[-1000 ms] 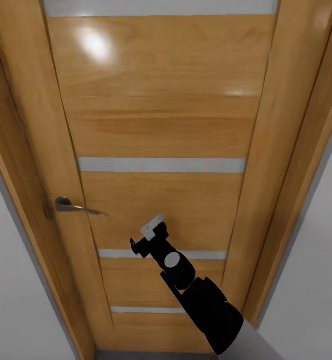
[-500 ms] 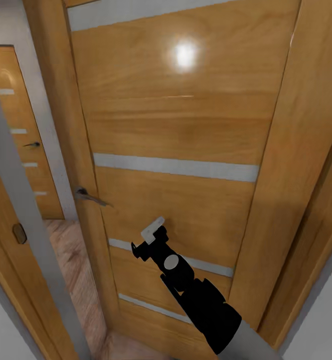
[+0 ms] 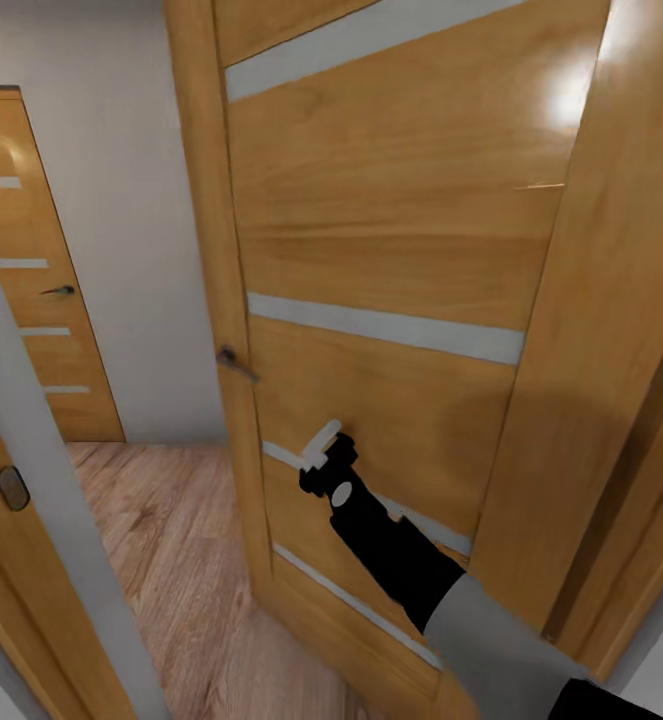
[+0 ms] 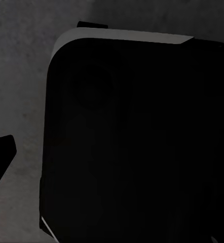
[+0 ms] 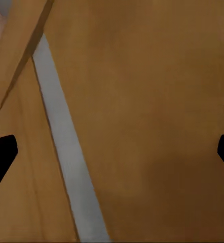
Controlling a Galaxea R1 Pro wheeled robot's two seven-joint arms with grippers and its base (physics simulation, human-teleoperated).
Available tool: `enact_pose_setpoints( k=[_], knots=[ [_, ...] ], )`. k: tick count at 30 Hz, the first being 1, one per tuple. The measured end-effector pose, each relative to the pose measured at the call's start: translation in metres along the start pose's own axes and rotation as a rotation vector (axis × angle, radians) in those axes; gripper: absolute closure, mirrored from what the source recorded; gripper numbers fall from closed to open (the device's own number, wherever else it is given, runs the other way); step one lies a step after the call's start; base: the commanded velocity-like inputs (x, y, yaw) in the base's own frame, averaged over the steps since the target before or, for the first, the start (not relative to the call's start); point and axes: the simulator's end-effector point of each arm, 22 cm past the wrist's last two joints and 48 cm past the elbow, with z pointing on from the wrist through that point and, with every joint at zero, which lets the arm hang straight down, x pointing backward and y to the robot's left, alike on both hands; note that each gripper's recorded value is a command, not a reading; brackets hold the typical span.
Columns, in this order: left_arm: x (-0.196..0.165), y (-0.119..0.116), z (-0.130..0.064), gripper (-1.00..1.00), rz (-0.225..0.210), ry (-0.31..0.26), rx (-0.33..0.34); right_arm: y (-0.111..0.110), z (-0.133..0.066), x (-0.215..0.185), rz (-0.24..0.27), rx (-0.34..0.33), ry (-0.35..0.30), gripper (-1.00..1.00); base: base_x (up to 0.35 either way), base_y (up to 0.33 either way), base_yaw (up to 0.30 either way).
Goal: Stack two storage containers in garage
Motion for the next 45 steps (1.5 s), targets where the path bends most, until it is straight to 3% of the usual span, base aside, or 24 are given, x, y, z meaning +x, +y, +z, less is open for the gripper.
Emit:
enact_pose_setpoints(
  k=[6, 7, 9, 12, 13, 14, 16, 20, 45],
  knots=[
    [0.000, 0.000, 0.000, -1.00, 0.000, 0.000, 0.000, -0.034, 0.022, 0.006, -0.040, 0.037, 0.042, -1.00, 0.000, 0.000, 0.000],
    [0.000, 0.000, 0.000, -1.00, 0.000, 0.000, 0.000, -0.039, 0.033, 0.009, -0.108, 0.031, 0.062, -1.00, 0.000, 0.000, 0.000],
    [0.000, 0.000, 0.000, -1.00, 0.000, 0.000, 0.000, -0.060, 0.040, 0.012, -0.015, 0.025, 0.082, -1.00, 0.000, 0.000, 0.000],
    [0.000, 0.000, 0.000, -1.00, 0.000, 0.000, 0.000, -0.079, 0.042, 0.011, 0.028, 0.071, 0.084, -1.00, 0.000, 0.000, 0.000],
    [0.000, 0.001, 0.000, -1.00, 0.000, 0.000, -0.001, -0.082, 0.042, 0.005, 0.056, 0.070, 0.071, -1.00, 0.000, 0.000, 0.000],
    [0.000, 0.001, 0.000, -1.00, 0.000, -0.001, -0.001, -0.089, 0.034, -0.033, 0.075, 0.079, -0.026, -1.00, 0.000, 0.000, 0.000],
    [0.000, 0.001, 0.000, -1.00, 0.000, 0.000, -0.001, -0.091, 0.029, -0.053, 0.085, 0.081, -0.079, -1.00, 0.000, 0.000, 0.000],
    [0.000, 0.001, 0.000, -1.00, 0.000, 0.000, -0.002, -0.092, 0.026, -0.061, 0.090, 0.081, -0.105, -1.00, 0.000, 0.000, 0.000],
    [-0.001, 0.001, 0.000, -1.00, -0.001, -0.002, -0.002, -0.090, 0.027, -0.061, 0.091, 0.076, -0.103, -1.00, 0.000, 0.036, 0.000]
  ],
)
